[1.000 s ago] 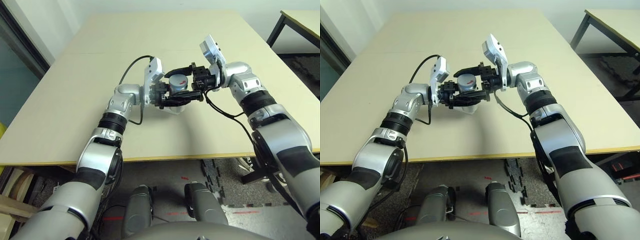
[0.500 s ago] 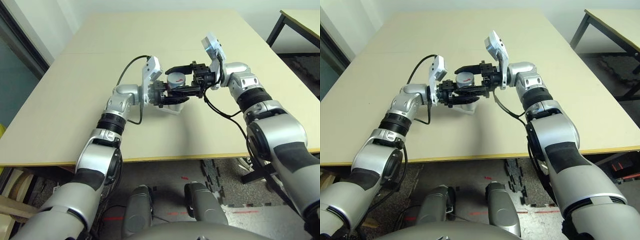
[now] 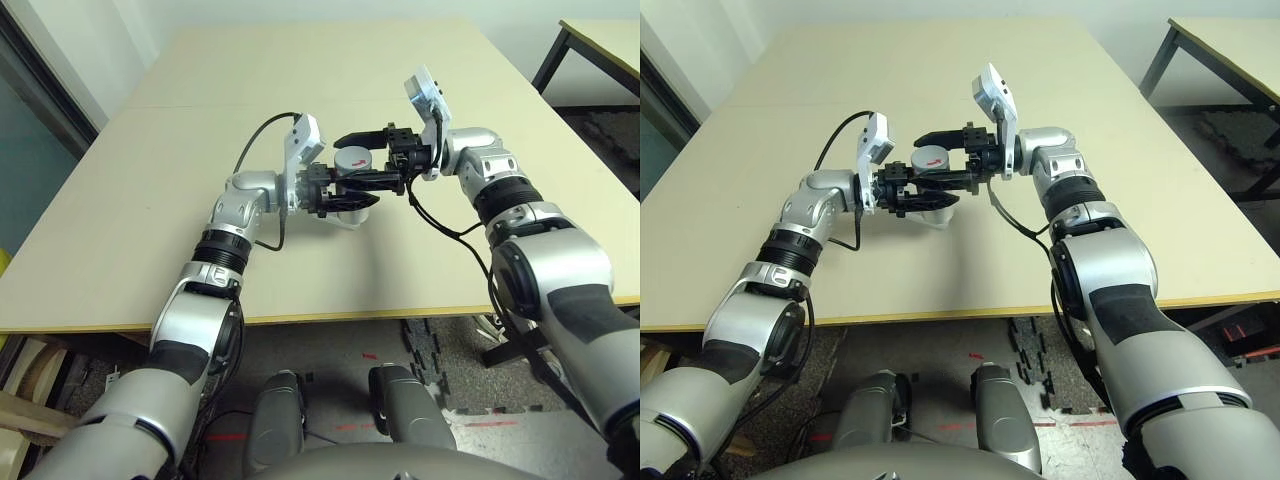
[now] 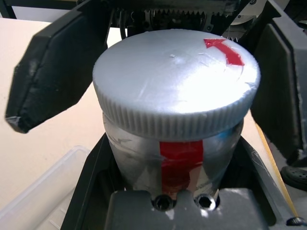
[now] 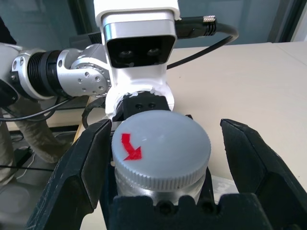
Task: Pour the medicine from the bottle into the box.
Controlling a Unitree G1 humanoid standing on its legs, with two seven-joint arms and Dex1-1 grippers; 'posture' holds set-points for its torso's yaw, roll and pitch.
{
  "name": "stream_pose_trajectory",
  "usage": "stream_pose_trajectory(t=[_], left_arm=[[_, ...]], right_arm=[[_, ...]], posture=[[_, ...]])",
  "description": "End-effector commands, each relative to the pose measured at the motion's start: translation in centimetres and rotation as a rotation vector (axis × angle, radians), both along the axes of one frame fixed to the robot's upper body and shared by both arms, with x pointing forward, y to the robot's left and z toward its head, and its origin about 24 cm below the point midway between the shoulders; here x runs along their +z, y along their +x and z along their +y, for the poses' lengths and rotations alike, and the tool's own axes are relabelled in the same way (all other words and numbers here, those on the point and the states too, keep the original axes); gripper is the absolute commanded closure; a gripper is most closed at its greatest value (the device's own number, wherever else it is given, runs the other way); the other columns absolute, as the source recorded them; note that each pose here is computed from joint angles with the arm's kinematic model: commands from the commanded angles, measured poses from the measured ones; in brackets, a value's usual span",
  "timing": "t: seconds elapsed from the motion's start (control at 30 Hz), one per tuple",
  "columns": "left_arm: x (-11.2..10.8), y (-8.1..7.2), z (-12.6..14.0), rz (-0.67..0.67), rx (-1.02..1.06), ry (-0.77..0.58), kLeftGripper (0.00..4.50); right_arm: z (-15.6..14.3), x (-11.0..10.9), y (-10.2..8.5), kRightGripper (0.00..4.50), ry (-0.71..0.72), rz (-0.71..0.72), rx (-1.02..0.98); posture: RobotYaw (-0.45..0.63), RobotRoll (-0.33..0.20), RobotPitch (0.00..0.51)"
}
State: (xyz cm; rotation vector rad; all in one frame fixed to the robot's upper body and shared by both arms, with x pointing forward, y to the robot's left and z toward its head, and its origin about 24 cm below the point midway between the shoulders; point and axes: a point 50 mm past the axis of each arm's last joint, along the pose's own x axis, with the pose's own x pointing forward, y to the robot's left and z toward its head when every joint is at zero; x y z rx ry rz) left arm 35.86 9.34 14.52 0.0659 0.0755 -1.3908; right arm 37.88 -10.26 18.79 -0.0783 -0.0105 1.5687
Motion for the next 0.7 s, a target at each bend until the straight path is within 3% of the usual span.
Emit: stream_pose_trajectory(t=[0.03, 0.7], left_arm=[[-0.3, -0.3, -0.1, 0.005, -0.016, 0.007, 1.82], [0.1, -0.3, 0.5, -0.003, -0.006, 0.005, 1.82]], right_arm=[[0.3, 0.6, 0.1, 0.00, 0.014, 0.000, -0.001], [-1.2, 0.0, 0.6, 0.00, -0.036, 0.008, -0.109]], posture=[[-0.16, 0.000, 0.070], [-0.14, 0.000, 0.059]])
